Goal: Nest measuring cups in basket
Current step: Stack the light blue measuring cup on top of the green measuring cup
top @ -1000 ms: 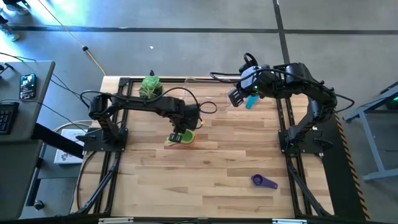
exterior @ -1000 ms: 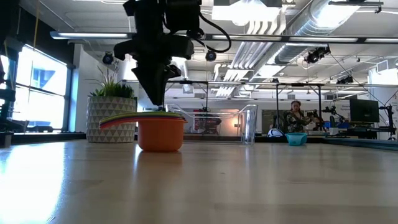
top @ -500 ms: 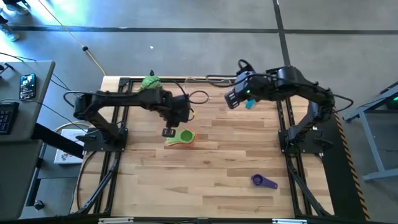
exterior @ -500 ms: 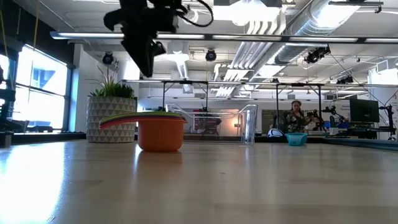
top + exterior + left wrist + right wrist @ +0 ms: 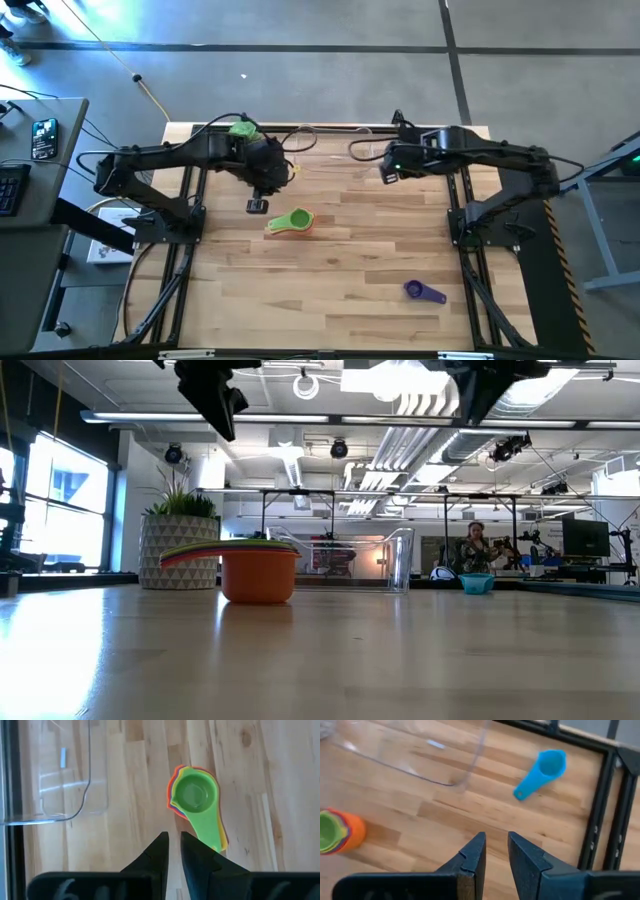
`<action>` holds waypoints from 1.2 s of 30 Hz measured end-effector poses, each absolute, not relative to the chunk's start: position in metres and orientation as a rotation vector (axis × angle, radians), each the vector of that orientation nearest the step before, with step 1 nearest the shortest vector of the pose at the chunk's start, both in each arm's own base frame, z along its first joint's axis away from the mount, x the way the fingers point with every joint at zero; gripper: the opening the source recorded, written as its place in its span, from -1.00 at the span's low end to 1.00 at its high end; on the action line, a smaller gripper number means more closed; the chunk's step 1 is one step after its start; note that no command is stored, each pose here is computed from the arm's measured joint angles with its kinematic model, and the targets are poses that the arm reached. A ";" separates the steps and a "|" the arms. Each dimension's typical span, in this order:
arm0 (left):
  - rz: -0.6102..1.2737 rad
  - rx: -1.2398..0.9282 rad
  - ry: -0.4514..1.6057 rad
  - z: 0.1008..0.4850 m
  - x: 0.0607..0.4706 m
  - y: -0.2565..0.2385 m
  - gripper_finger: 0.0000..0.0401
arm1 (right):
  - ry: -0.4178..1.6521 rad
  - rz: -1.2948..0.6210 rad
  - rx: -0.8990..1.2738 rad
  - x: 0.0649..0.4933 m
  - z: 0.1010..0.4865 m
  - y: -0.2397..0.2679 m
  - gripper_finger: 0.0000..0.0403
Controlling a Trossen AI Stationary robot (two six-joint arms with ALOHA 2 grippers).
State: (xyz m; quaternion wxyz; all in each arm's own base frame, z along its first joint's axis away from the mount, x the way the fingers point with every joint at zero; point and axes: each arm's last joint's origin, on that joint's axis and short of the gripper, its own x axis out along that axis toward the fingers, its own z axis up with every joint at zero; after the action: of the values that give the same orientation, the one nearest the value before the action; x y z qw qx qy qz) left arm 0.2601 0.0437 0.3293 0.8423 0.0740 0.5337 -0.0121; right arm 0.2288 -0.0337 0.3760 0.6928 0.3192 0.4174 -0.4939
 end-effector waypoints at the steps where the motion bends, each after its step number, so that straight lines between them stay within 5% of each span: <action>1: -0.020 0.153 1.128 0.329 0.260 0.045 -0.81 | 0.928 -1.115 0.725 0.223 0.372 -0.036 -0.63; 16: 0.101 0.063 1.132 0.329 0.253 0.076 -0.81 | 0.890 -1.252 0.785 0.178 0.311 -0.085 -0.63; 36: 0.298 -0.130 1.114 0.330 0.241 0.110 -0.82 | 0.783 -1.032 0.648 0.168 0.296 -0.176 -0.63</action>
State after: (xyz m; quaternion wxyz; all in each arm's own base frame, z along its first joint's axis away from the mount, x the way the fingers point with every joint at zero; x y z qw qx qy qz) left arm 0.2407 0.1095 0.3297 0.8365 -0.0615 0.5261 0.1406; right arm 0.1682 -0.1759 0.2958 0.7490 0.2965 0.3583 -0.4719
